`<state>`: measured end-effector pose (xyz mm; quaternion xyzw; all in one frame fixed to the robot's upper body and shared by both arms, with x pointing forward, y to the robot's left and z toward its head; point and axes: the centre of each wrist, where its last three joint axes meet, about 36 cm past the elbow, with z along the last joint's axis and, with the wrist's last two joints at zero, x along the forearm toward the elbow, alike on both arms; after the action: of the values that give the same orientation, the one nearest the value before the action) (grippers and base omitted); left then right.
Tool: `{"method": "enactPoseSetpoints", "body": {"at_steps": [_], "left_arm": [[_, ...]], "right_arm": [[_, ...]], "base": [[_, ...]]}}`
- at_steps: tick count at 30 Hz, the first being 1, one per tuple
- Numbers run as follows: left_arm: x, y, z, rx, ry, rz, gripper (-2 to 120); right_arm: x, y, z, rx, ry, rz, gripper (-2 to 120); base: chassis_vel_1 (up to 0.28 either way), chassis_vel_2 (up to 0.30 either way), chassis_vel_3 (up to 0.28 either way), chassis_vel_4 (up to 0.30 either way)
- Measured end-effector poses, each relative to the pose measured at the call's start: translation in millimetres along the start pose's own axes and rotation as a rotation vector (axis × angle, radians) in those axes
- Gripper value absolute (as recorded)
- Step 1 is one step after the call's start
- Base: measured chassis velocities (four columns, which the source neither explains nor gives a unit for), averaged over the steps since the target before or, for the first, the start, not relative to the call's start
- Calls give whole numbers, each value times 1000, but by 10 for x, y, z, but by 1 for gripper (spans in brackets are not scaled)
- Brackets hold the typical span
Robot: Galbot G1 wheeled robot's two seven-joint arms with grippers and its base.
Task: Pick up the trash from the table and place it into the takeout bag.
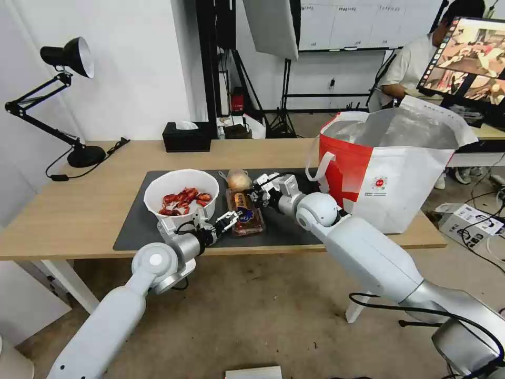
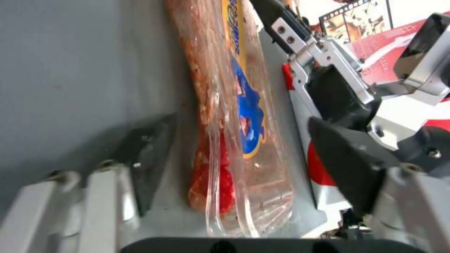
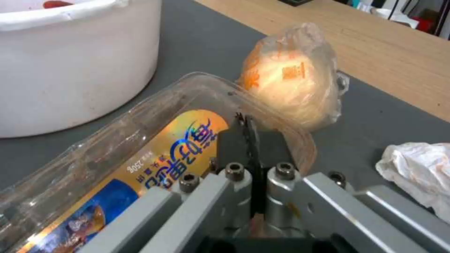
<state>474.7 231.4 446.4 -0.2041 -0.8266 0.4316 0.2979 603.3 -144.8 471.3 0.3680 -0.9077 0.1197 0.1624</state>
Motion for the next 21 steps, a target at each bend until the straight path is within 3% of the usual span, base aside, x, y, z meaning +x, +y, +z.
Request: {"method": "enactPoseSetpoints", "body": {"at_steps": [3, 6, 8, 9, 11, 14, 21], "left_arm": [[-3, 1, 3, 0, -1, -1, 64], [-2, 11, 15, 2, -3, -5, 48], [0, 14, 15, 2, -3, -6, 46], [9, 23, 10, 1, -5, -9, 37], [15, 28, 5, 0, -6, -11, 34], [31, 31, -8, -3, -12, -13, 19], [51, 30, -34, -1, -27, -10, 0]], "right_arm": [[-4, 4, -3, -1, -1, 1, 0], [-8, 9, -5, -2, -2, 3, 0], [-9, 10, -5, -2, -2, 3, 0], [-9, 14, 0, -3, -1, 3, 0], [-8, 17, 0, -3, -2, 3, 0], [-4, 24, -8, -3, -5, 2, 0], [23, 32, -23, -2, -11, 3, 0]], "base": [[0, 0, 0, 0], [0, 0, 0, 0], [0, 0, 0, 0], [0, 0, 0, 0], [0, 0, 0, 0], [0, 0, 0, 0], [0, 0, 0, 0]]}}
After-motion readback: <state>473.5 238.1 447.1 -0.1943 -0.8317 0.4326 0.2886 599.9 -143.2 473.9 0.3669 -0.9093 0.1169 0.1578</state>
